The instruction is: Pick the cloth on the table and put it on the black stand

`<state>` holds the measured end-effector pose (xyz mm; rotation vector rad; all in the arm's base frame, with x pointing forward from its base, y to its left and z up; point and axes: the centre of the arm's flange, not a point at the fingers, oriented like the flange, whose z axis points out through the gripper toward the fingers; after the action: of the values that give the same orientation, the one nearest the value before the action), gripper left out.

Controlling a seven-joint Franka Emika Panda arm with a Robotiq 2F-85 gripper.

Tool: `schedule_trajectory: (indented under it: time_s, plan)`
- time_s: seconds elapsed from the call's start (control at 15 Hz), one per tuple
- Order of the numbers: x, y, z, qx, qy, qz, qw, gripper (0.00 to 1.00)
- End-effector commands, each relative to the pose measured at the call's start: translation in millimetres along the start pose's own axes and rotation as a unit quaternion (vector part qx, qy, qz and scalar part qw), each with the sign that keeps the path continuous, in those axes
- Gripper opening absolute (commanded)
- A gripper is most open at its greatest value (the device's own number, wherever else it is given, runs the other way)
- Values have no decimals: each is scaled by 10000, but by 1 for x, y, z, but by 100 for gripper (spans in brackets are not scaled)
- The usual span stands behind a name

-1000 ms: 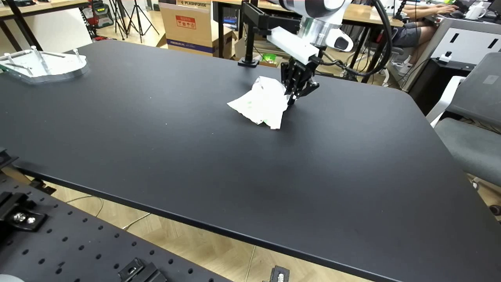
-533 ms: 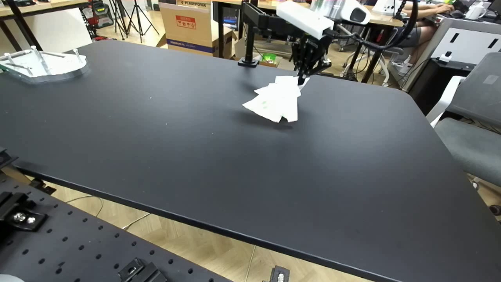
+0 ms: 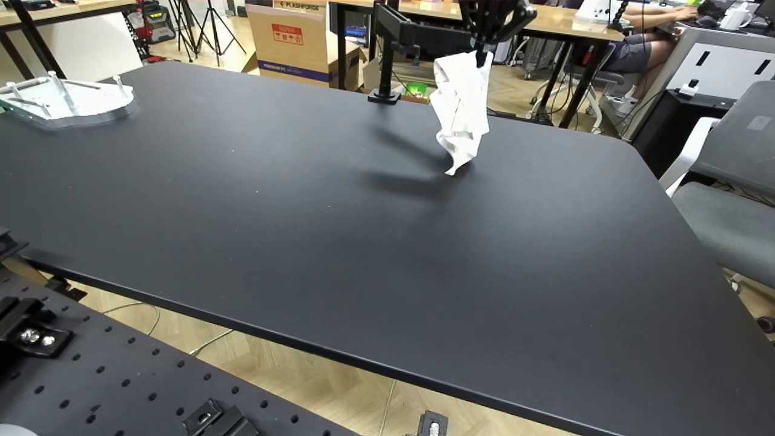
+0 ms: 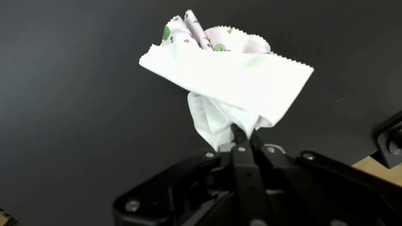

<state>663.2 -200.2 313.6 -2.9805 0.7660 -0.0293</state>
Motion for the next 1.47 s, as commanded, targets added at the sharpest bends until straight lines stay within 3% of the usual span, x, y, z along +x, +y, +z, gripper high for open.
schedule_trajectory:
  time_s: [0.0,0.4,0.67,1.0,1.4]
  plan:
    - [-5,-33,-59,-241,6,-270,9993,1]
    - [-13,-123,-148,-520,353,-1183,9910,1]
    - [-33,-185,-172,-672,463,-1706,9820,1]
    - [-59,-203,-144,-617,314,-1970,9780,1]
    - [-62,-178,-85,-768,-204,-1982,9769,1]
